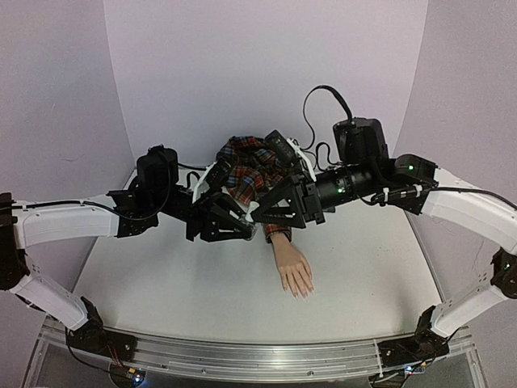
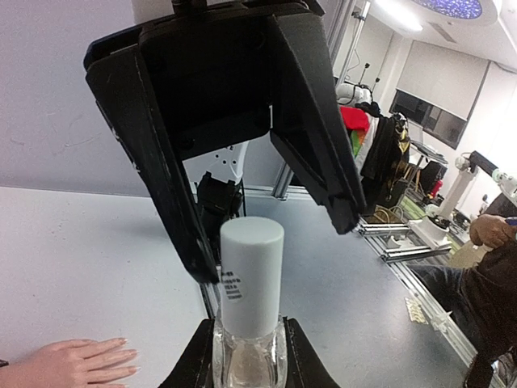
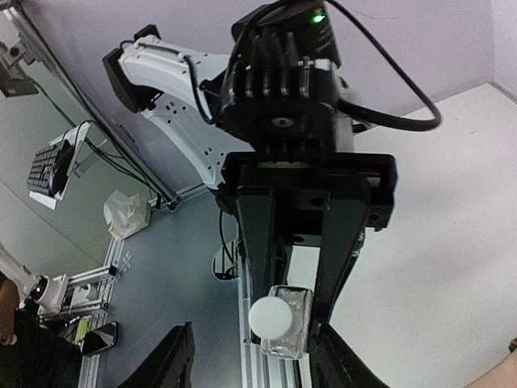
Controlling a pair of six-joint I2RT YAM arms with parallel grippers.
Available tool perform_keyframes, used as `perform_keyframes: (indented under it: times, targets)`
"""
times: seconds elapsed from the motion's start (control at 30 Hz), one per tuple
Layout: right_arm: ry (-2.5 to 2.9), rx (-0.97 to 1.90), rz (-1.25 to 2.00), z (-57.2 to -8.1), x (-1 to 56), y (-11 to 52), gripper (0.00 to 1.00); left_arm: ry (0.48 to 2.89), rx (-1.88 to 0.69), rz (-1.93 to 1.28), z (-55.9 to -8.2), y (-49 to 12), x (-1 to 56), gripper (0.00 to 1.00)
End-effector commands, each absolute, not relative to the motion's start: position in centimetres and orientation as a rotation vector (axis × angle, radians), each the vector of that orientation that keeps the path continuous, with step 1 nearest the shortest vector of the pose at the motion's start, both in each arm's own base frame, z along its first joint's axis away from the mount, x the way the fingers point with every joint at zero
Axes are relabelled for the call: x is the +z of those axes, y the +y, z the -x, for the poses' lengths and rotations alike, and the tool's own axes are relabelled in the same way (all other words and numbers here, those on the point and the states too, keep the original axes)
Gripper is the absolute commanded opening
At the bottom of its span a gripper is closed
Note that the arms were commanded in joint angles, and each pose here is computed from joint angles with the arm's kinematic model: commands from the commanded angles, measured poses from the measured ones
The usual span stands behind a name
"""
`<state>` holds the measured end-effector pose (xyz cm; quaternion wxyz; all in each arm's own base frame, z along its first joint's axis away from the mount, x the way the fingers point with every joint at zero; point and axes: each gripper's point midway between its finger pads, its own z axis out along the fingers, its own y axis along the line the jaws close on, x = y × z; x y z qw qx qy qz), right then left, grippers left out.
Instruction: Paint the nails
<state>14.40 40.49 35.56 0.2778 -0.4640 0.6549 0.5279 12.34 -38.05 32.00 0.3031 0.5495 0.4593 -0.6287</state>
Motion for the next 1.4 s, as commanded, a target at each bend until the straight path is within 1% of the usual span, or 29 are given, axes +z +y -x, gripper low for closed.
perform_keyframes:
  times: [0.0,0.1,0.23,0.43,0.57,0.67,0.73,0.8,0.83,0.87,0.9,0.93,1.0,1.13,1.17,1.2,1.23,1.27,1.3,1.33,1.37]
  targets:
    - [1.629,1.500,1.304,-13.5,38.0,41.2,0.45,1.094,-1.716,-1.496,-11.7,-37.9,34.7,0.00]
    - [1.634,1.501,1.308,-13.7,37.8,41.6,0.43,1.093,-1.732,-1.503,-11.7,-38.0,34.8,0.00]
    - [1.621,1.514,1.320,-13.7,37.9,41.9,0.34,1.104,-1.741,-1.505,-11.9,-38.2,34.6,0.00]
    - [1.642,1.511,1.329,-13.9,36.9,42.2,0.14,1.145,-1.701,-1.442,-12.8,-38.6,34.9,0.00]
    - [1.683,1.463,1.285,-14.7,35.5,42.3,0.00,1.230,-1.541,-1.280,-15.8,-39.2,35.1,0.00]
    - [1.779,1.341,1.144,-17.3,33.6,42.5,0.00,1.317,-1.353,-1.091,-19.6,-39.2,35.4,0.00]
    - [1.889,1.217,0.942,-20.5,32.2,42.2,0.00,1.384,-1.192,-0.952,-22.7,-38.7,35.2,0.00]
    - [2.026,1.002,0.613,-24.8,30.3,41.1,0.00,1.503,-0.956,-0.708,-27.6,-37.0,34.4,0.00]
    - [2.057,0.764,0.368,-27.9,29.5,38.8,0.00,1.555,-0.865,-0.609,-29.6,-36.1,33.8,0.00]
    - [2.106,0.597,0.205,-28.6,28.2,37.0,0.00,1.592,-0.793,-0.534,-31.0,-35.3,33.5,0.00]
    - [2.098,0.513,0.085,-29.3,28.1,36.4,0.00,1.635,-0.709,-0.481,-32.5,-34.8,32.5,0.00]
    - [2.097,0.447,0.045,-28.9,27.8,36.3,0.00,1.644,-0.676,-0.473,-33.1,-34.7,32.2,0.00]
    - [2.077,0.406,0.017,-28.9,28.4,37.5,0.00,1.645,-0.657,-0.507,-33.3,-35.2,31.3,0.00]
    - [2.079,0.422,0.102,-28.7,29.4,39.3,0.00,1.592,-0.742,-0.612,-31.3,-36.1,30.9,0.00]
    - [2.079,0.443,0.143,-28.5,29.8,39.8,0.00,1.579,-0.774,-0.654,-30.5,-36.4,30.6,0.00]
    - [2.079,0.470,0.201,-28.1,30.1,40.4,0.06,1.571,-0.799,-0.684,-29.8,-36.5,30.4,0.00]
    - [2.076,0.490,0.254,-27.8,30.5,40.7,0.17,1.562,-0.824,-0.711,-29.1,-36.6,30.3,0.00]
    - [2.071,0.505,0.292,-27.6,30.8,40.9,0.31,1.556,-0.843,-0.737,-28.5,-36.5,30.0,0.00]
    - [2.064,0.526,0.335,-27.4,31.3,40.9,0.41,1.537,-0.872,-0.781,-27.6,-36.7,30.0,0.00]
    - [2.056,0.549,0.378,-27.1,31.7,40.9,0.48,1.524,-0.900,-0.830,-26.7,-36.9,29.8,0.00]
    - [2.045,0.567,0.419,-26.8,32.2,40.8,0.53,1.511,-0.928,-0.882,-25.7,-37.0,29.5,0.00]
